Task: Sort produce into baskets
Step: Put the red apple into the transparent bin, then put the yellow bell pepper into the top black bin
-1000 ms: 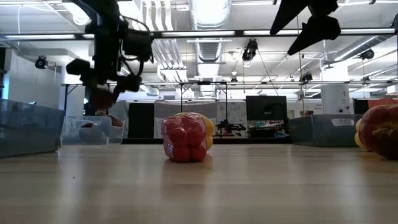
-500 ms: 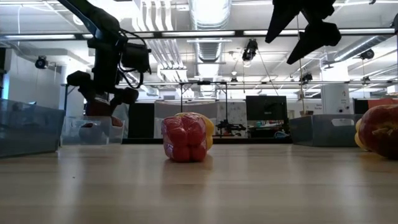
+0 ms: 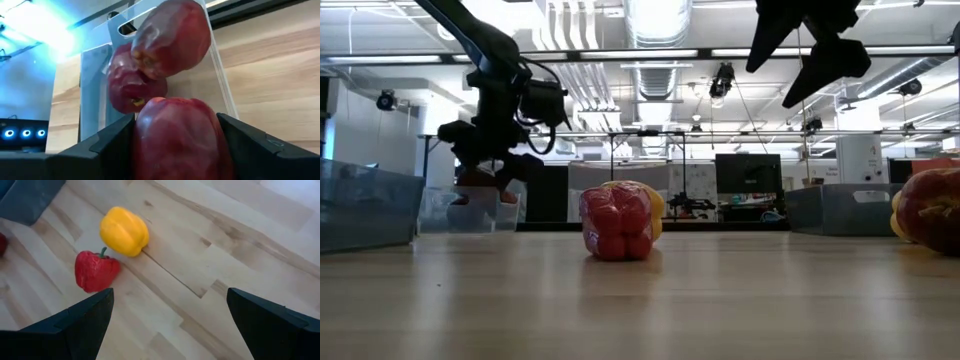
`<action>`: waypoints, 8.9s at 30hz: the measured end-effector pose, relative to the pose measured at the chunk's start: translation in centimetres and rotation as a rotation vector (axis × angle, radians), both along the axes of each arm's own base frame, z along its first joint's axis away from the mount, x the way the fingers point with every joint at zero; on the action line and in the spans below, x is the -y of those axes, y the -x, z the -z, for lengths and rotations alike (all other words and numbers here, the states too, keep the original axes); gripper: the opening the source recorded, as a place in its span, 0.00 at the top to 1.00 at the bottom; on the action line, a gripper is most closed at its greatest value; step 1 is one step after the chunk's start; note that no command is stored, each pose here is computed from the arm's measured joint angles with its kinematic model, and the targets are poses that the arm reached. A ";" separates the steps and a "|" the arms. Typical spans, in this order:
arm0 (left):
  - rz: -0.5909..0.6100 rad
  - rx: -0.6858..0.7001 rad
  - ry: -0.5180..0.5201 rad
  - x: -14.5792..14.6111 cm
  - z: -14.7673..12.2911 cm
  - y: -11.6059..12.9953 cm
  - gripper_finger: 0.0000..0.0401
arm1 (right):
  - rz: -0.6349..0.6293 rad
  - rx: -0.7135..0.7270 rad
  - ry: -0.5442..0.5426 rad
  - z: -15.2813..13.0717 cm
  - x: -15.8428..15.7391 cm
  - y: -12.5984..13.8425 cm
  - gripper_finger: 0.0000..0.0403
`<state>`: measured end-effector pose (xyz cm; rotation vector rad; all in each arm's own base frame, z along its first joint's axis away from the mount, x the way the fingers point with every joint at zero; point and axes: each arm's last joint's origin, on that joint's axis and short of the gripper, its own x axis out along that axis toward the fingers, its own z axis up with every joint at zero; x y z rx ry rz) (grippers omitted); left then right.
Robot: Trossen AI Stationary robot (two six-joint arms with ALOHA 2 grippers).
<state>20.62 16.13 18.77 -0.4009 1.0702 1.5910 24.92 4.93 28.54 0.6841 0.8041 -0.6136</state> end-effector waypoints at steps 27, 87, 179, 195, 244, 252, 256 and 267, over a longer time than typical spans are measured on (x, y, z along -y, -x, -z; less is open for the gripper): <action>0.279 0.021 0.156 -0.6 -4.3 -2.2 0.17 | -0.063 -0.011 0.009 0.3 -0.2 -0.5 0.06; 0.068 0.331 0.845 37.7 2.0 6.9 0.15 | -0.137 -0.090 0.098 0.9 -0.6 -1.6 0.06; 0.749 0.976 0.008 6.1 -8.0 6.4 0.09 | -0.885 -0.152 0.382 8.8 4.8 -15.2 0.06; 0.697 0.909 0.084 5.7 -5.8 5.9 0.09 | -0.890 -0.194 0.327 13.8 4.6 -18.3 0.06; 1.136 0.824 -0.286 7.0 -14.4 6.7 0.09 | -0.958 -0.279 0.603 9.5 4.9 -21.3 0.27; 1.178 0.802 -0.308 6.1 -17.1 5.4 0.09 | -0.695 -0.435 0.524 3.6 7.9 -17.3 0.28; 1.200 0.813 -0.356 6.2 -19.1 5.4 0.09 | -0.537 -0.433 0.483 1.2 9.9 -13.7 0.28; 1.224 0.935 -0.338 7.7 -20.1 7.2 0.09 | 0.244 -0.365 0.313 -2.2 15.4 -2.5 0.28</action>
